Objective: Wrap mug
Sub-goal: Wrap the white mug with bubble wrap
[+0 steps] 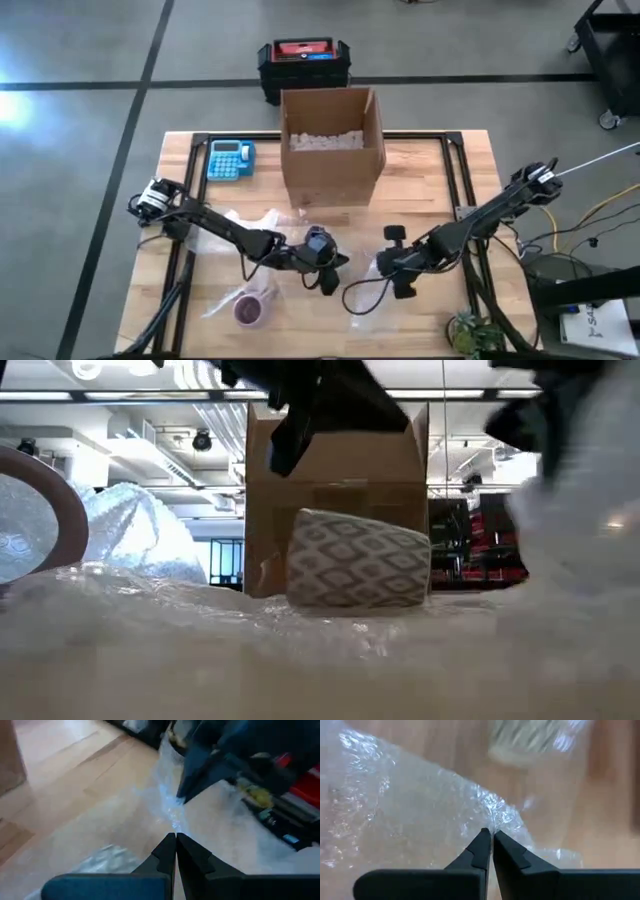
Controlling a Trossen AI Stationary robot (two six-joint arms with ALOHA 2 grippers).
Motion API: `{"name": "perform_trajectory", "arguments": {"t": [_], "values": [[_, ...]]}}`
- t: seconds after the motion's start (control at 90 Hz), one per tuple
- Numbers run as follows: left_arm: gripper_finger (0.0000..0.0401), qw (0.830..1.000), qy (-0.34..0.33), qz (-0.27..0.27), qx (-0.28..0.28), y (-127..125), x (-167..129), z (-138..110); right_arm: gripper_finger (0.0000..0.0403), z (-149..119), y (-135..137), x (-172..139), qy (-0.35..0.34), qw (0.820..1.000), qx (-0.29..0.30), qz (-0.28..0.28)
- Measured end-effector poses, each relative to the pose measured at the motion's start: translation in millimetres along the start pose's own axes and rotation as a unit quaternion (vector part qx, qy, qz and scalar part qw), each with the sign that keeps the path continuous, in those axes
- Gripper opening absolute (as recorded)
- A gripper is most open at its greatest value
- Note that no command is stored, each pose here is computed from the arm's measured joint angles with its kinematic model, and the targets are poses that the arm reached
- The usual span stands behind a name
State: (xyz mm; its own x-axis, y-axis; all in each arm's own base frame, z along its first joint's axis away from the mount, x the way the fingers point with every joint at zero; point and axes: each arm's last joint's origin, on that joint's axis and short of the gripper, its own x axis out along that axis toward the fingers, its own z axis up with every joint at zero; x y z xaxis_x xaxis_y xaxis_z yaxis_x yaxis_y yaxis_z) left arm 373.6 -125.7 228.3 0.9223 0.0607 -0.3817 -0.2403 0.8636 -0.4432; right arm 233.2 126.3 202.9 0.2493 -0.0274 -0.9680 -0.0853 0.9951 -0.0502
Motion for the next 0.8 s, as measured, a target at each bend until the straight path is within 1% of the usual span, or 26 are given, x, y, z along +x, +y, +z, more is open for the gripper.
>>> {"name": "perform_trajectory", "arguments": {"t": [0.089,0.189,0.244,0.311,0.433,0.467,0.511,0.544,0.611,0.656,0.711,0.756,0.8], "values": [[0.0000,1.000,0.002,-0.003,0.002,-1,-1,0,0.0006,-14,-1,4,0.063,0.998,0.029,0.005],[0.0000,1.000,0.005,-0.002,0.003,-1,-1,-1,0.0023,-20,-1,5,0.106,0.992,0.047,0.040],[0.0000,1.000,0.010,-0.002,0.001,-1,-1,-2,0.0042,-21,0,3,0.129,0.988,0.051,0.067],[0.0000,1.000,0.015,-0.009,0.000,-1,-2,-1,0.0070,-20,-1,-5,0.152,0.983,0.055,0.086],[0.0000,1.000,0.018,-0.015,0.002,-5,-6,-1,0.0123,-11,-5,-24,0.163,0.981,0.060,0.087],[0.0000,1.000,0.023,-0.015,0.004,-6,-8,-2,0.0136,-6,-5,-28,0.151,0.983,0.053,0.093],[0.0000,0.999,0.032,-0.012,0.008,-7,-10,-4,0.0152,3,-4,-33,0.117,0.987,0.036,0.103],[0.0000,0.999,0.037,-0.009,0.006,-7,-12,-4,0.0161,10,-3,-35,0.079,0.992,0.017,0.100],[0.0000,0.999,0.055,0.002,0.002,-6,-17,-6,0.0177,25,-1,-36,-0.013,0.997,-0.017,0.074],[0.0000,0.998,0.064,0.011,-0.003,-6,-19,-7,0.0183,35,1,-34,-0.080,0.994,-0.038,0.062],[0.0000,0.996,0.081,0.028,-0.006,-3,-22,-10,0.0188,45,0,-25,-0.144,0.986,-0.058,0.056],[0.0000,0.995,0.091,0.037,-0.007,-2,-23,-12,0.0190,51,-3,-15,-0.176,0.981,-0.067,0.057],[0.0000,0.994,0.102,0.047,-0.009,0,-24,-14,0.0189,54,-8,-3,-0.193,0.978,-0.065,0.051]]}}
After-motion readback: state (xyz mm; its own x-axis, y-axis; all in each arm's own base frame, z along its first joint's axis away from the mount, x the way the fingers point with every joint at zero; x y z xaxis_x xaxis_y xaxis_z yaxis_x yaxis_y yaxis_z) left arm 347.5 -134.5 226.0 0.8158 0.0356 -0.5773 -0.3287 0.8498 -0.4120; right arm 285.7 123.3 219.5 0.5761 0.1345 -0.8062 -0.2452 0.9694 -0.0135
